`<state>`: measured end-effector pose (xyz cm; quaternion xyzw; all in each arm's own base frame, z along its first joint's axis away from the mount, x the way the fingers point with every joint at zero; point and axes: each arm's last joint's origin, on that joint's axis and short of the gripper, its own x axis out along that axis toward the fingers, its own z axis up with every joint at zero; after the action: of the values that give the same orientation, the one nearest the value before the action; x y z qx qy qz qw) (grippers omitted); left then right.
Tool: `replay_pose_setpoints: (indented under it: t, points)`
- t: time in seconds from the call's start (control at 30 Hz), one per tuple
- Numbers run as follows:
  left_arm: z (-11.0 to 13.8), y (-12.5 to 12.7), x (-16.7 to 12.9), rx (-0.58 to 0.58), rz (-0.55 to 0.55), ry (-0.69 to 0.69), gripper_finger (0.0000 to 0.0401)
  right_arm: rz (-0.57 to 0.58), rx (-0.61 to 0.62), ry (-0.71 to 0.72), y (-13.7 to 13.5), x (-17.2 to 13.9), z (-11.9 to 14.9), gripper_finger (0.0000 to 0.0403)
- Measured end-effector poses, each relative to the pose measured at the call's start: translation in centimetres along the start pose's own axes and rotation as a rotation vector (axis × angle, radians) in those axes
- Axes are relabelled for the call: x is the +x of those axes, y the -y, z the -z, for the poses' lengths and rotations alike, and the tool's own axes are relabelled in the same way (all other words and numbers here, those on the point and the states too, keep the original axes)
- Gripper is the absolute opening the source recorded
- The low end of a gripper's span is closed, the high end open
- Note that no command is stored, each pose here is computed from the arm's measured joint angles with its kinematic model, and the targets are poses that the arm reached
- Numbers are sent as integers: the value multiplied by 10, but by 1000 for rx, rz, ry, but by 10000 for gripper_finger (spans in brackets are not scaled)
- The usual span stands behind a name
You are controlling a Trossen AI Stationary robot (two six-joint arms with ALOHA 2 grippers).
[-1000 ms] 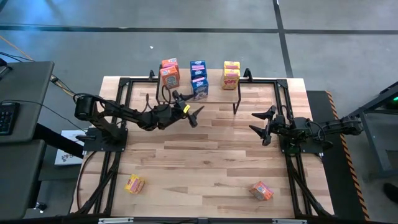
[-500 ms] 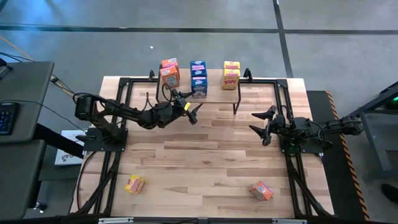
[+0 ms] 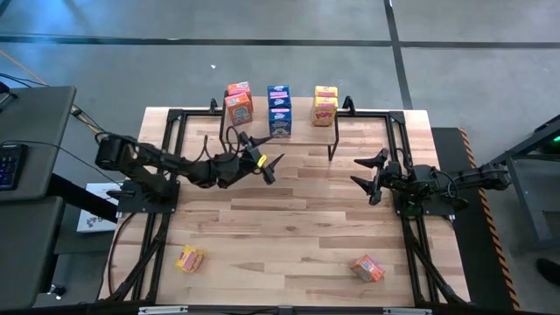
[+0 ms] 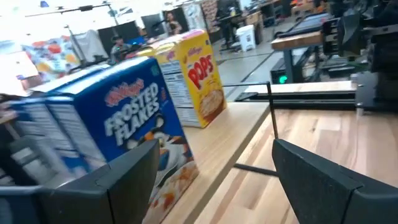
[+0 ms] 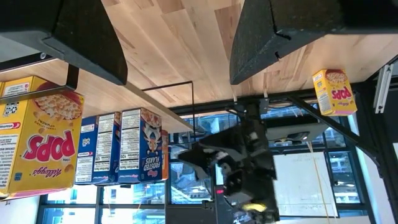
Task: Stack cereal on shelf
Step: Put the yellow cereal box on the shelf aligned with the other yellow cereal boxes
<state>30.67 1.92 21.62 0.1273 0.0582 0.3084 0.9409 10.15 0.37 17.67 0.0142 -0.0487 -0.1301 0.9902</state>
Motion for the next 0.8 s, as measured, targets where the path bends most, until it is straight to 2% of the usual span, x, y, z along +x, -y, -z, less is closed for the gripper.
replay_pose_setpoints:
  t: [0.2,0.43,0.6,0.8]
  points:
    - [-25,11,-30,43,-25,-99,303,0,-1,-1,0,0,0,277]
    - [-67,17,-63,-10,-35,-304,303,0,-4,-8,0,0,1,277]
    - [-92,13,-85,-181,-16,-485,303,0,-6,-13,0,0,1,277]
    - [-92,10,-101,-443,-31,-736,303,0,-8,-19,0,0,2,277]
